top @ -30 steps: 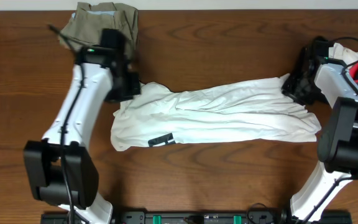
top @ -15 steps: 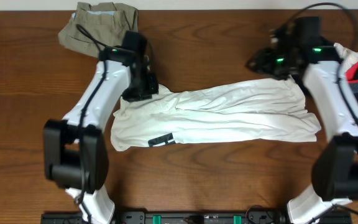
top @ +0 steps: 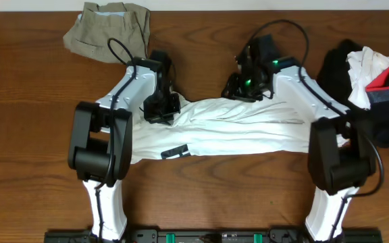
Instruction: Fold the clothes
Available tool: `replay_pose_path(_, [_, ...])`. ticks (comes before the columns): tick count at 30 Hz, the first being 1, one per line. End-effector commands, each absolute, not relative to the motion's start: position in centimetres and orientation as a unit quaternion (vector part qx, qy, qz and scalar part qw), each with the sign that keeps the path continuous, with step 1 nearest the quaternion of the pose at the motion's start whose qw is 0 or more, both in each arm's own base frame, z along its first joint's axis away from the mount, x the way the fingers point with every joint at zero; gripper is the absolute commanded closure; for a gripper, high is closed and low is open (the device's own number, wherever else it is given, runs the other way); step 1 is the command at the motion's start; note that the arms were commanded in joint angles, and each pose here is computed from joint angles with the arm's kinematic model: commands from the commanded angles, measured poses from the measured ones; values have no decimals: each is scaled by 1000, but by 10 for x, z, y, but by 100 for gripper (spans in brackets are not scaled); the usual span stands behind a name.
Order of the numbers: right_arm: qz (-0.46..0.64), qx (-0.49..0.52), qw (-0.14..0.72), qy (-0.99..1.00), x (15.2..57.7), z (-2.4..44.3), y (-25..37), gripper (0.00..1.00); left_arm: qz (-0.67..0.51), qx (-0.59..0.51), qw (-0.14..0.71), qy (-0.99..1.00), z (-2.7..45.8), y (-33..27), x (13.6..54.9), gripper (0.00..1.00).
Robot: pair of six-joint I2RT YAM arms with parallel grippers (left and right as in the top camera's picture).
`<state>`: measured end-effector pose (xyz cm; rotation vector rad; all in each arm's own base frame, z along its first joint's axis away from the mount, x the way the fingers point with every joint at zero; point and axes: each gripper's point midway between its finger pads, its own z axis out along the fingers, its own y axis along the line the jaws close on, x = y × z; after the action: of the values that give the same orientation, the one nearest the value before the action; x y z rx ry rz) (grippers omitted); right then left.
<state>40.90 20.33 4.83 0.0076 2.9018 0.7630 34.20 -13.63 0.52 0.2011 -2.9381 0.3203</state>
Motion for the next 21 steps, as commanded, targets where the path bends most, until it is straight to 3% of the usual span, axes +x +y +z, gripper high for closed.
replay_pose_path(1, [210,34,43,976,402,20,194,63,98,71,116,-986,-9,-133,329,94])
replay_pose_path(16, [17,106,-9,994,378,-8,97,62,41,149,118,-981,-15,-52,334,94])
replay_pose_path(21, [7,126,-14,992,378,-8,78,62,48,178,116,-976,-15,-24,337,94])
